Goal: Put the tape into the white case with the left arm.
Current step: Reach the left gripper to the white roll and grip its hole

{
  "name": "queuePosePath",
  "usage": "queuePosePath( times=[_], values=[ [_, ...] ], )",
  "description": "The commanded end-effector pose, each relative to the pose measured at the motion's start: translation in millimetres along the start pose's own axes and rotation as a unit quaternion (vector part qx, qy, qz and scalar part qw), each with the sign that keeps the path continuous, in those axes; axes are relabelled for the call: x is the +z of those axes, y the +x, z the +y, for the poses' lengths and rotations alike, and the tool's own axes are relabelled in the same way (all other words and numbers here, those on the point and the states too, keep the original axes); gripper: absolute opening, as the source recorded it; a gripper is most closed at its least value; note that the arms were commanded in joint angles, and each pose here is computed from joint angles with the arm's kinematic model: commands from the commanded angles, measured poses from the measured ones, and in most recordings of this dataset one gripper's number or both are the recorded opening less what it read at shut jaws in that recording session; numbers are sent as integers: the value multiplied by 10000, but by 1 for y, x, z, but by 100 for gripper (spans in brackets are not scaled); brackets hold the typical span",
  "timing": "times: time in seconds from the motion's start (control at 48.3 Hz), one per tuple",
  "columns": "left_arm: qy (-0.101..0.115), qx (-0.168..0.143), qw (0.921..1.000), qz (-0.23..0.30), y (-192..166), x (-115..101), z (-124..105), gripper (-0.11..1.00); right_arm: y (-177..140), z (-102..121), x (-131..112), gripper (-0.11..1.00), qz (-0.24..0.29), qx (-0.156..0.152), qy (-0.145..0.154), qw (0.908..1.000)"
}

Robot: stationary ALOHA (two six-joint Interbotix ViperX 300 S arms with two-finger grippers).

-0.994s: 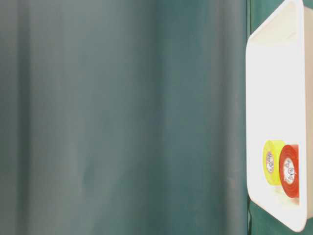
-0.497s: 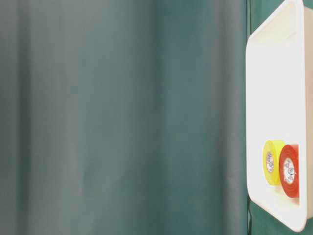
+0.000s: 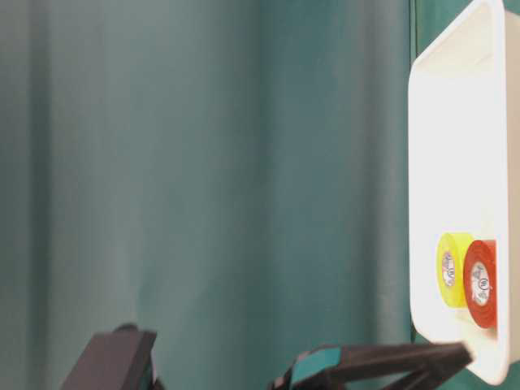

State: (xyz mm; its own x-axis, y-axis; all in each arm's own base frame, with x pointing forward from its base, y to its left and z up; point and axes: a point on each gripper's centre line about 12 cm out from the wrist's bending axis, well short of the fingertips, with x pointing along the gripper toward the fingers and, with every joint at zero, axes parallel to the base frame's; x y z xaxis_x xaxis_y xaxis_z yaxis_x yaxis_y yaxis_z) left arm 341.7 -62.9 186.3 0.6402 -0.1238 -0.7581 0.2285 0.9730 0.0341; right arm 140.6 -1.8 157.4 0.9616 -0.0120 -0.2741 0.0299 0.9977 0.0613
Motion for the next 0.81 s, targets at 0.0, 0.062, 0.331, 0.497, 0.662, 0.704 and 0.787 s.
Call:
queuePosePath(
  times=[0.0,0.062,0.331,0.497,0.662,0.704,0.787],
  values=[
    [42,-50,9998,-172,2,16,-5,99,1,0,5,-9,-46,-3,10,10000],
    [68,-80,9998,-173,7,22,-8,99,1,0,4,-9,-39,-4,2,10000],
    [193,-178,9995,-170,32,44,-19,99,1,0,4,-9,-39,-3,10,10000],
    [236,-198,9992,-241,46,62,-23,99,1,0,4,-9,-39,-3,10,10000],
    [241,-202,9991,-295,58,77,-24,99,1,0,5,-9,-46,-3,10,10000],
    [260,-212,9989,-318,60,81,-25,99,1,0,4,-9,-39,-3,10,10000],
    [277,-228,9989,-312,69,87,-27,99,1,0,4,-9,-46,-3,10,10000]
  ],
)
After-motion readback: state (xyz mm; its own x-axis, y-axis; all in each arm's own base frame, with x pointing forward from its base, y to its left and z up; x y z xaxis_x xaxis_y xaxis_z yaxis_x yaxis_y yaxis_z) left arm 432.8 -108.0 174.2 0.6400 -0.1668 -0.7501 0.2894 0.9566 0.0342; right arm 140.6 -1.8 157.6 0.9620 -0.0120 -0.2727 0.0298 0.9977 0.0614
